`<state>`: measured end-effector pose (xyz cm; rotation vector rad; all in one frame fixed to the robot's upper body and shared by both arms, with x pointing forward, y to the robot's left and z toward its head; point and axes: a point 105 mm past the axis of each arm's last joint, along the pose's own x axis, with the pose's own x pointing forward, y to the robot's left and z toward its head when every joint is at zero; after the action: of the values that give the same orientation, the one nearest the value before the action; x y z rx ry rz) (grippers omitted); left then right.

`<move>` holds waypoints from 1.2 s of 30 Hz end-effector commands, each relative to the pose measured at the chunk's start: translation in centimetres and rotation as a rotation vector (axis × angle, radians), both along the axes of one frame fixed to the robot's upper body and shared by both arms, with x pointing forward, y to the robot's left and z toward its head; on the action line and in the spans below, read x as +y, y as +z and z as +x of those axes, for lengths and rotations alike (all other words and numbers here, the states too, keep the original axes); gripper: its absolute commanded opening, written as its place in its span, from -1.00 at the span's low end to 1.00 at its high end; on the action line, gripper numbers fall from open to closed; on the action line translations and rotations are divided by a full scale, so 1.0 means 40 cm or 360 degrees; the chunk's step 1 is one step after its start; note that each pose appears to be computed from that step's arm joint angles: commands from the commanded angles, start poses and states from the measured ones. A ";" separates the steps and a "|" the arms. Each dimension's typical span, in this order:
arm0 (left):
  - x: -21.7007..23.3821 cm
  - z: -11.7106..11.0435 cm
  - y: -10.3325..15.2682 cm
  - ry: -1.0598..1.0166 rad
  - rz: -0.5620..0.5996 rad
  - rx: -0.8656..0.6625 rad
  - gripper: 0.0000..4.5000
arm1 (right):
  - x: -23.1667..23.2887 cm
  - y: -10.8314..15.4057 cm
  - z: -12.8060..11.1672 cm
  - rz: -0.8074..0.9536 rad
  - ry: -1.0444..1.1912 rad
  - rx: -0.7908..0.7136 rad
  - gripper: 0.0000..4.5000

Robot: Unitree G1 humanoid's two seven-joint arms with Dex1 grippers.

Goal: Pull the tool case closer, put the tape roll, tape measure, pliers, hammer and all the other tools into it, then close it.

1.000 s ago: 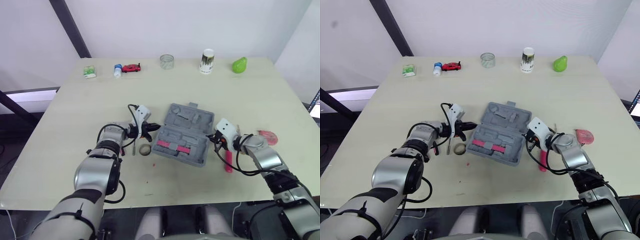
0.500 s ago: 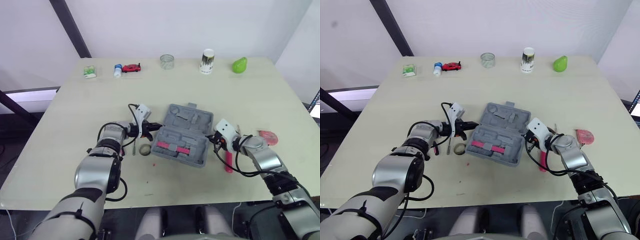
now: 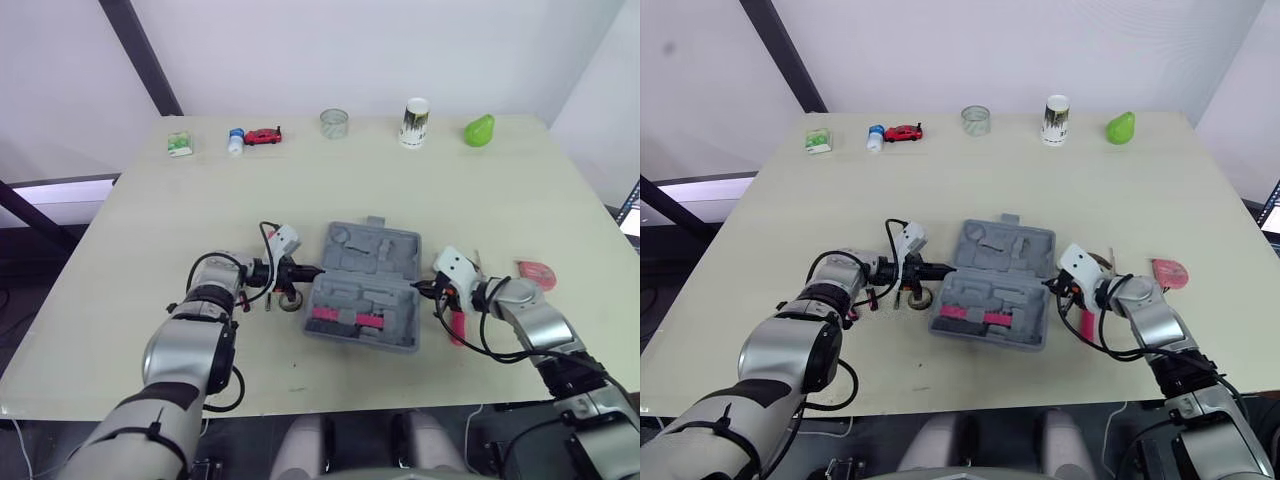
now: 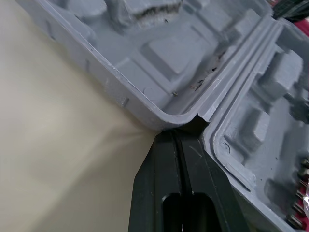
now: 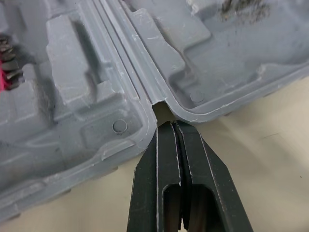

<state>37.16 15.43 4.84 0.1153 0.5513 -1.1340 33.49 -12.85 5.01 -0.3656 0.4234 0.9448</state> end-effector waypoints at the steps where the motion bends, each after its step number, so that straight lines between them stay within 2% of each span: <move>1: -0.030 -0.035 -0.004 -0.0245 -0.0005 -0.0001 -0.99 | 0.021 0.054 -0.010 0.0112 0.0110 -0.0093 -1.00; 10: -0.040 -0.081 -0.010 -0.0397 0.0001 0.0022 -0.99 | 0.015 0.044 -0.040 0.0122 0.0180 -0.0025 -1.00; 24: -0.020 -0.181 -0.007 -0.0419 0.0044 0.0079 -0.99 | 0.025 0.030 -0.099 0.0159 0.0260 0.0098 -1.00; 31: -0.023 -0.253 -0.021 -0.0479 0.0073 0.0139 -0.99 | 0.028 0.012 -0.161 0.0200 0.0259 0.0246 -1.00; 36: -0.011 -0.276 -0.026 -0.0467 0.0092 0.0173 -0.99 | 0.032 0.004 -0.194 0.0199 0.0262 0.0292 -1.00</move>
<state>26.43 15.84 2.89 0.1859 0.7193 -1.3673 26.13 -12.58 4.00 -0.2095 0.5530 1.1202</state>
